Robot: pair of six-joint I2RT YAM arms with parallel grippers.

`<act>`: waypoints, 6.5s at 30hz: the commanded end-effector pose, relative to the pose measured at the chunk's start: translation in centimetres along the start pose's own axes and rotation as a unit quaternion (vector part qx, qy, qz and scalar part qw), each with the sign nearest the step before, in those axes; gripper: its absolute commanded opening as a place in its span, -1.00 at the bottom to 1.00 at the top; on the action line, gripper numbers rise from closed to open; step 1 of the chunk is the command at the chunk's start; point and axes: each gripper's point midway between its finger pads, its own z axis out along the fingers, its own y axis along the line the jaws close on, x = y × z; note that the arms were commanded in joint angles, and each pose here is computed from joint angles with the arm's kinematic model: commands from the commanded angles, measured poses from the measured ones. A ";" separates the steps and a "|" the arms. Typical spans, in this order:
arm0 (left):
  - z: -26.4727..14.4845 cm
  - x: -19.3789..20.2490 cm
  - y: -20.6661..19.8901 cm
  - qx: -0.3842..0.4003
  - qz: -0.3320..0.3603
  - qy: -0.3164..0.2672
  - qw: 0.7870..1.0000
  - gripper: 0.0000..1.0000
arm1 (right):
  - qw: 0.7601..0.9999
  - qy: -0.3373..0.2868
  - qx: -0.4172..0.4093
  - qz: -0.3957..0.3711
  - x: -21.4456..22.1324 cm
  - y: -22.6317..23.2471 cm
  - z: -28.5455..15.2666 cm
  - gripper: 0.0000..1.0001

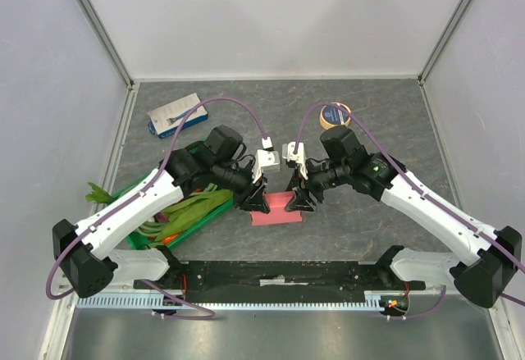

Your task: Fold the paper box

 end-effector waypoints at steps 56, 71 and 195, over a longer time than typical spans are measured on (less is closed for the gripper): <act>6.8 -1.9 11.0 -0.184 0.124 -0.127 0.967 -0.53 | 0.907 0.074 0.293 -0.295 5.7 -9.5 -6.8 0.95; 9.7 1.4 11.7 -0.148 0.175 -0.102 0.968 -0.51 | 0.932 0.017 0.143 -0.334 6.5 -9.9 0.5 0.77; 2.0 4.6 14.0 -0.359 -0.076 -0.148 0.919 -0.46 | 0.980 0.077 0.077 -0.165 12.6 -12.2 5.2 -0.48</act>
